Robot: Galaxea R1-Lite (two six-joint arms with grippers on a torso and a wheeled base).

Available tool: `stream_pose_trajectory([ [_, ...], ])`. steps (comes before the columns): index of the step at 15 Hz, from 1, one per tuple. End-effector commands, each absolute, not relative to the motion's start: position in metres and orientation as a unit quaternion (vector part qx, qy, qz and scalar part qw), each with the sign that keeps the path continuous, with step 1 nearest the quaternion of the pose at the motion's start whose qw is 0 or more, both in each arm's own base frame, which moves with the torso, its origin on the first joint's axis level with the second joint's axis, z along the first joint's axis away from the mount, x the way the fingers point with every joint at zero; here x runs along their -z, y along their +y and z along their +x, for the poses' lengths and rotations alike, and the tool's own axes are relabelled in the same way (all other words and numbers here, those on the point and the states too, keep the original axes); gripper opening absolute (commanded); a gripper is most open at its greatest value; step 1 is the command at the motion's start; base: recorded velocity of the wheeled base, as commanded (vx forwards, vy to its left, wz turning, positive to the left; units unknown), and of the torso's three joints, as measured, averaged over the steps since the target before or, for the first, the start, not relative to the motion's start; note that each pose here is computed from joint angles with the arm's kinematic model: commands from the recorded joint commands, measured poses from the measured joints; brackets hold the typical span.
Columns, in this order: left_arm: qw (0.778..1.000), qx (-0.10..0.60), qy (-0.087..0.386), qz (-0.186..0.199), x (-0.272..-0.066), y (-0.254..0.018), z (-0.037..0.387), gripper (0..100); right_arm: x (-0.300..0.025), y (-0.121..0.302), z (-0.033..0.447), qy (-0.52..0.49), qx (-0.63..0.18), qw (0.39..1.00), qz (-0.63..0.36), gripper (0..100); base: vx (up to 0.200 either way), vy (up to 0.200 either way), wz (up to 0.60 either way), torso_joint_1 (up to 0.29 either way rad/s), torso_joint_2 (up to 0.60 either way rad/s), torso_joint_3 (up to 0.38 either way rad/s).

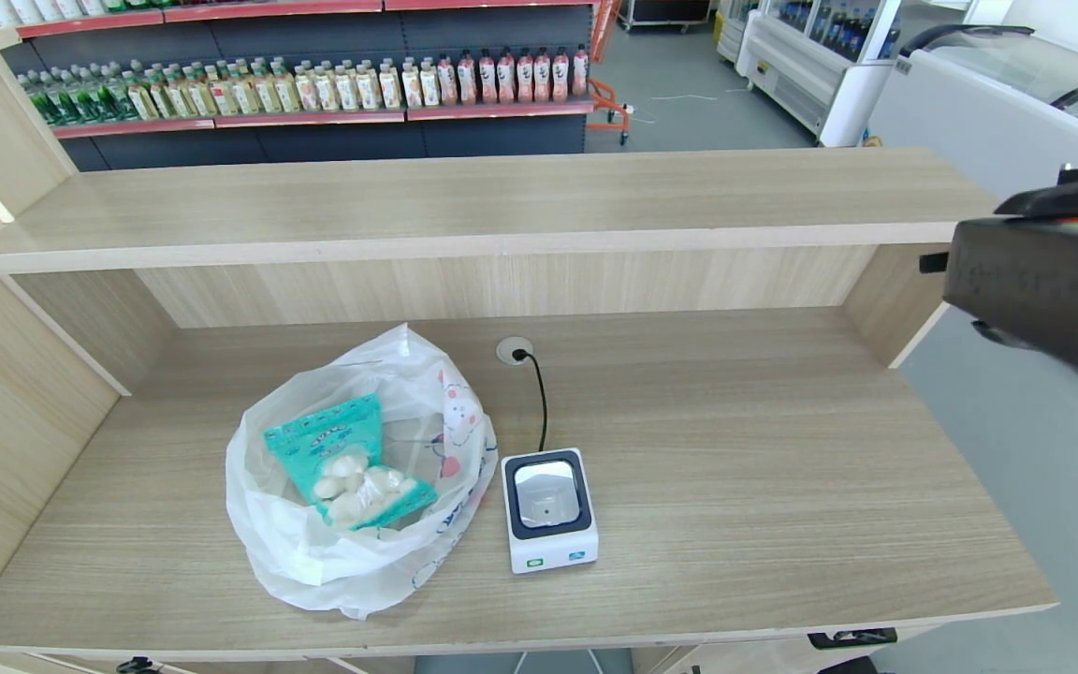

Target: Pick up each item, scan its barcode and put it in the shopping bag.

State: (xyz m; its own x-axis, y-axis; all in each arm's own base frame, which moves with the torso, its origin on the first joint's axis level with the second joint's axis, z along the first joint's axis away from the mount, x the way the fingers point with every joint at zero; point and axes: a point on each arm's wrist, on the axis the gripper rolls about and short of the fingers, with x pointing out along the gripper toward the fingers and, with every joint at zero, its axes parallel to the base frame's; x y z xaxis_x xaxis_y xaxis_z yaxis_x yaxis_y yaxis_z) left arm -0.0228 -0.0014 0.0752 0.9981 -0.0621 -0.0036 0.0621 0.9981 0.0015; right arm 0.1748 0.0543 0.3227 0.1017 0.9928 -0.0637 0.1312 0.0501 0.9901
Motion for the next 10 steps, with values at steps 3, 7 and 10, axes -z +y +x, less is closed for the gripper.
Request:
stream_pose_trajectory([
  [3,1.0,0.031,0.002,0.001,-0.075,-0.001,-0.023,100,-0.254,0.048,0.176,0.389,-0.538,0.641,0.384,0,0.0,0.0,0.0,0.0,0.0,0.0],
  [7,1.0,0.031,0.002,0.001,-0.075,-0.001,-0.023,100,-0.221,0.043,0.174,0.323,-0.637,0.638,0.287,0,0.0,0.0,0.0,0.0,0.0,0.0],
  [10,1.0,0.031,0.002,0.001,-0.075,-0.001,-0.023,100,-0.204,0.044,0.181,0.27,-0.696,0.621,0.24,0,0.0,0.0,0.0,0.0,0.0,0.0],
])
